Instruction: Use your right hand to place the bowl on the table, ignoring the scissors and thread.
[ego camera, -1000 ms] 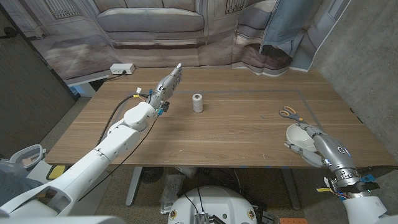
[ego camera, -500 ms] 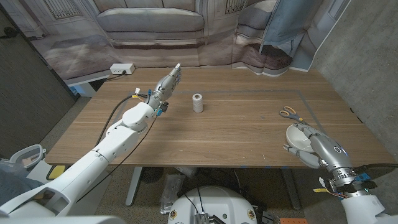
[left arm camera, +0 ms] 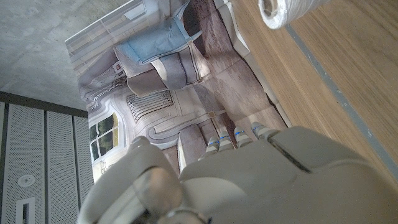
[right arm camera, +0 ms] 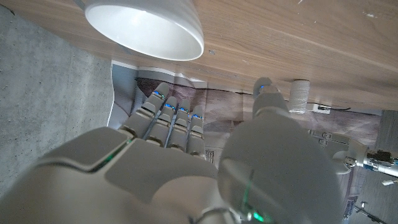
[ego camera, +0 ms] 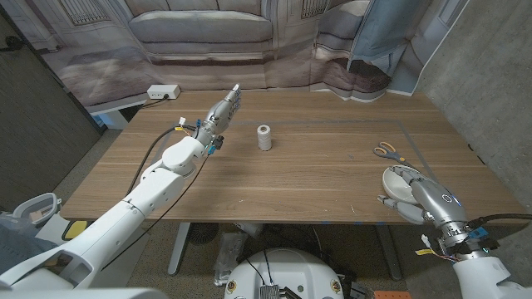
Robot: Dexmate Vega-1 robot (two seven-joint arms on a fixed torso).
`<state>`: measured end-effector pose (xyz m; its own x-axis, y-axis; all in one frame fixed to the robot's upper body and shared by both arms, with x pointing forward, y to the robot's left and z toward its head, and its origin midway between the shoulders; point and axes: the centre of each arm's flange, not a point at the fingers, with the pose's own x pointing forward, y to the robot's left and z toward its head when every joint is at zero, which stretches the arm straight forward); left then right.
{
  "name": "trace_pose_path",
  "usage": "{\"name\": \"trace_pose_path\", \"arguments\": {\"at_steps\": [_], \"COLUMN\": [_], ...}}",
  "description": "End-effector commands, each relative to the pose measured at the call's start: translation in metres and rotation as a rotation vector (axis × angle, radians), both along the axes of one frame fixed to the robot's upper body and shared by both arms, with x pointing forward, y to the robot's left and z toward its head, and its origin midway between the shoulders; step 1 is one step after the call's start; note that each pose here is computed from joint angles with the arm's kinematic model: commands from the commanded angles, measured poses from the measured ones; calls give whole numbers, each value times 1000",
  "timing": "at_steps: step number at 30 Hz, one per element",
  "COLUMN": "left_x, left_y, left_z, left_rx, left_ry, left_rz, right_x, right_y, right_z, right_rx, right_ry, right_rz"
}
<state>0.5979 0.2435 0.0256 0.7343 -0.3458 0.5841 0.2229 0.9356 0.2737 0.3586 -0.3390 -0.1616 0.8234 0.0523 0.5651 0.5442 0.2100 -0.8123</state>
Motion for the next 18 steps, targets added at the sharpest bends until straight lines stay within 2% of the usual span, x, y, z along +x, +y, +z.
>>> {"name": "trace_pose_path", "arguments": {"at_steps": [1,6,18], "left_x": [-2,1,-4], "left_y": [2,2,6], "left_z": [-1,-3,-5], "left_rx": [-13,-13,-29], "left_ry": [-11,-5,-16], "left_rz": [3,1,14], "right_x": [5,6,11], "right_y": [0,0,-2], "right_z": [1,1,3], "right_rx": [-1,7,-3], "right_ry": [22,21,39], "right_rz": [-14,-32,-70]}}
